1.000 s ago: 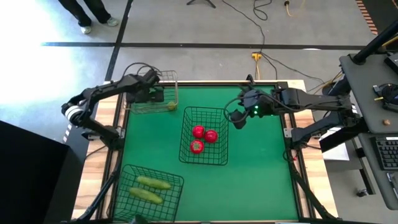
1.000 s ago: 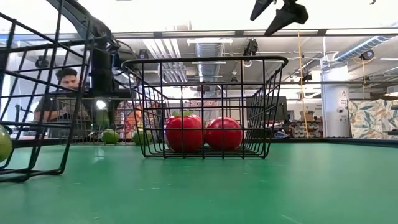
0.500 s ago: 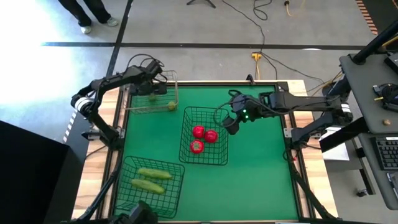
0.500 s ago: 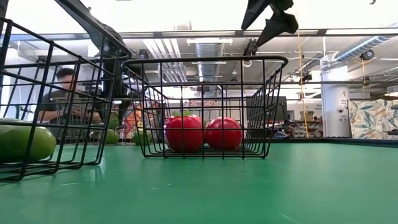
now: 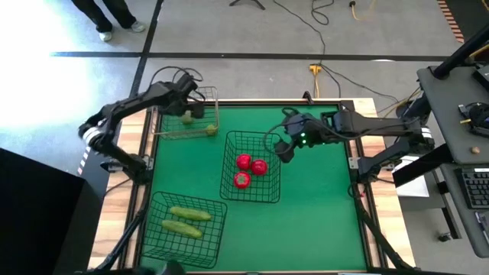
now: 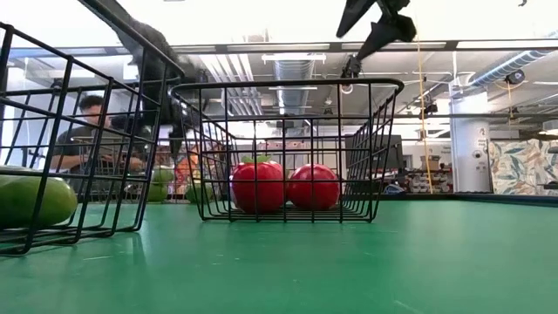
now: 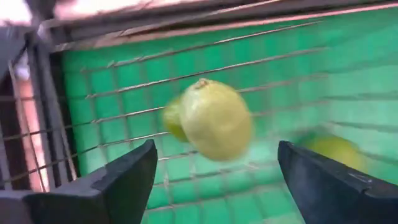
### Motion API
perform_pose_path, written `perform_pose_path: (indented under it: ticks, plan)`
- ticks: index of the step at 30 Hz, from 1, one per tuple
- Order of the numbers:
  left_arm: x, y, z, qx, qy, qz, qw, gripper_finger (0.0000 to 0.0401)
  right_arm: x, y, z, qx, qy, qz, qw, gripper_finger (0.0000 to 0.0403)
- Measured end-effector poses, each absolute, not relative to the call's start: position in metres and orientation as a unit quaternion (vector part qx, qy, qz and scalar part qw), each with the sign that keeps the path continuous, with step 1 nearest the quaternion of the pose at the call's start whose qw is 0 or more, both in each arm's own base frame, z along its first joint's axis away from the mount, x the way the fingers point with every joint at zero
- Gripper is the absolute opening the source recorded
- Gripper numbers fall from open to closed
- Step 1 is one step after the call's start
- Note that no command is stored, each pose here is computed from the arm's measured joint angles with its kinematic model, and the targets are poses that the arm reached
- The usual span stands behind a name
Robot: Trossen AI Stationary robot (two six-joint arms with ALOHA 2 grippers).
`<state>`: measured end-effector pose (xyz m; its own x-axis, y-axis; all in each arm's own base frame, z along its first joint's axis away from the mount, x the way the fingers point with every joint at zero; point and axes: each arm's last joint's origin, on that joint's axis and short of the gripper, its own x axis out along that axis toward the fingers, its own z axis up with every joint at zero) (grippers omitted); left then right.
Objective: Sort produce into baskets
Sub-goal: Return to Home Position
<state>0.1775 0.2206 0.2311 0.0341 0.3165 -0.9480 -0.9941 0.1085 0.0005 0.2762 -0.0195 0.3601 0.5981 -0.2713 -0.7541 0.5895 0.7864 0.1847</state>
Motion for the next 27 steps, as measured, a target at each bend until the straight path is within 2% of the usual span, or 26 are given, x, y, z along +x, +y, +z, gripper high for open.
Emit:
perform_pose_path:
  ticks: [4,8,12,17,22,27]
  plan:
    - [0.187,0.178,0.271,-0.336,0.393,0.493,0.699,0.0317,0.271,-0.013,0.379,0.174,0.326,-0.237,0.898,0.0325]
    - [0.195,0.121,0.306,-0.265,0.332,0.401,0.812,0.0318,0.274,-0.007,0.392,0.128,0.275,-0.201,0.931,0.0325]
    - [0.189,0.071,0.329,-0.186,0.311,0.305,0.88,0.0318,0.281,-0.007,0.402,0.09,0.226,-0.18,0.953,0.0325]
    - [0.18,0.035,0.352,-0.152,0.246,0.215,0.933,0.0318,0.288,-0.007,0.416,0.082,0.15,-0.169,0.971,0.0325]
    - [0.175,0.023,0.37,-0.144,0.172,0.173,0.959,0.0318,0.291,-0.008,0.439,0.086,0.039,-0.152,0.984,0.0325]
    - [0.16,0.012,0.373,-0.087,0.162,0.121,0.975,0.0318,0.28,-0.004,0.441,-0.019,0.048,-0.086,0.995,0.0325]
